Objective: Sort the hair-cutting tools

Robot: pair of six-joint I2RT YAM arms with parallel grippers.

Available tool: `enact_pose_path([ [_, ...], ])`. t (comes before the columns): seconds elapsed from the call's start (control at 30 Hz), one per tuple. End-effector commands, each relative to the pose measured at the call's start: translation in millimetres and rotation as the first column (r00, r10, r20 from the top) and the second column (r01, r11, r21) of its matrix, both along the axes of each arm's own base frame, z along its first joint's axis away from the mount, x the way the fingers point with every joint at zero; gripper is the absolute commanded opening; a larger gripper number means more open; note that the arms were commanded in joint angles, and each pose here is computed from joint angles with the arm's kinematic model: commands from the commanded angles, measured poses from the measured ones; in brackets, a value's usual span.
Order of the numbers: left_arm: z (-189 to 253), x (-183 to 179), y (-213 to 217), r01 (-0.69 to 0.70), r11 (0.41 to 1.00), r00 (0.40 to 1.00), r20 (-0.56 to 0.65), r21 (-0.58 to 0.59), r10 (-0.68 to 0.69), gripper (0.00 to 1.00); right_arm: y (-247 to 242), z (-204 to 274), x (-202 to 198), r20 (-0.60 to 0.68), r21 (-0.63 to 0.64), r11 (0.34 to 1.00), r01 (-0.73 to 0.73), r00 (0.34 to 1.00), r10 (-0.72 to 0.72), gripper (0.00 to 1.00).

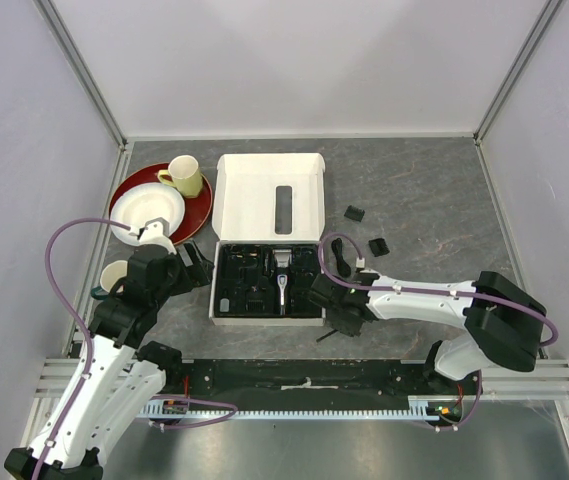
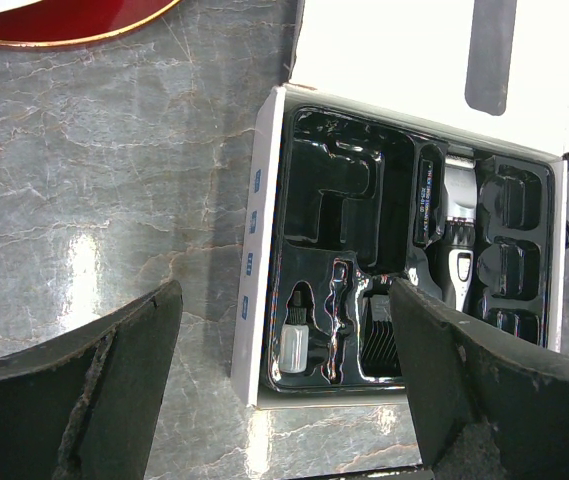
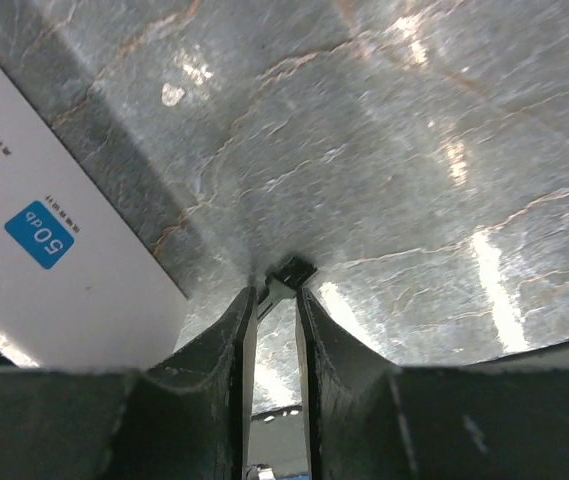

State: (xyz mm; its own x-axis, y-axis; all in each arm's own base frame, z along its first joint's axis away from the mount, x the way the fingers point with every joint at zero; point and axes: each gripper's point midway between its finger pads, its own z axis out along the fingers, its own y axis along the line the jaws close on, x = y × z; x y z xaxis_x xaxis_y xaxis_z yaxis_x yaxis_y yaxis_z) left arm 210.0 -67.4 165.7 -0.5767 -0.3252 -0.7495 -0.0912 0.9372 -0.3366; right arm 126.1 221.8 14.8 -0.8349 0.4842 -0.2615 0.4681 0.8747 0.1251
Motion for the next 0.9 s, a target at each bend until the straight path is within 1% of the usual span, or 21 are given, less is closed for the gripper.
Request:
enact_pose_path([
  [0.0, 14, 5, -1, -0.017, 1.000, 0.999, 0.043, -0.023, 0.017, 0.90, -16, 7, 6, 0.050, -0.052, 0.998, 0.031, 0.998, -0.028, 0.28],
  [0.1, 14, 4, -1, -0.015, 1.000, 0.999, 0.041, -0.024, 0.016, 0.90, -19, 5, 6, 0.050, -0.072, 0.997, 0.014, 0.999, -0.010, 0.27],
  [0.23, 14, 4, -1, -0.016, 1.000, 0.999, 0.041, -0.024, 0.017, 0.90, -18, 4, 7, 0.050, -0.074, 0.997, 0.005, 0.999, -0.002, 0.28],
  [0.33, 15, 4, -1, -0.016, 1.000, 0.999, 0.044, -0.025, 0.017, 0.90, -13, 9, 9, 0.059, -0.056, 0.998, 0.009, 0.998, -0.005, 0.34],
  [0.43, 13, 4, -1, -0.017, 1.000, 0.999, 0.038, -0.024, 0.018, 0.90, -7, 17, 14, 0.083, -0.031, 0.999, 0.007, 0.997, -0.004, 0.41],
  [0.53, 13, 4, -1, -0.016, 1.000, 0.999, 0.038, -0.023, 0.017, 0.90, -2, 26, 19, 0.110, -0.012, 1.000, 0.002, 0.994, -0.001, 0.44],
  [0.7, 13, 4, -1, -0.017, 1.000, 0.999, 0.038, -0.022, 0.018, 0.90, 6, 39, 20, 0.128, -0.002, 1.000, 0.000, 0.992, 0.000, 0.45],
  [0.73, 14, 4, -1, -0.017, 1.000, 0.999, 0.040, -0.023, 0.018, 0.90, 10, 41, 19, 0.131, 0.002, 1.000, -0.004, 0.991, 0.004, 0.43],
  [0.87, 14, 4, 0, -0.017, 1.000, 0.999, 0.041, -0.023, 0.018, 0.90, 17, 35, 6, 0.082, 0.011, 1.000, 0.012, 0.997, -0.013, 0.42],
])
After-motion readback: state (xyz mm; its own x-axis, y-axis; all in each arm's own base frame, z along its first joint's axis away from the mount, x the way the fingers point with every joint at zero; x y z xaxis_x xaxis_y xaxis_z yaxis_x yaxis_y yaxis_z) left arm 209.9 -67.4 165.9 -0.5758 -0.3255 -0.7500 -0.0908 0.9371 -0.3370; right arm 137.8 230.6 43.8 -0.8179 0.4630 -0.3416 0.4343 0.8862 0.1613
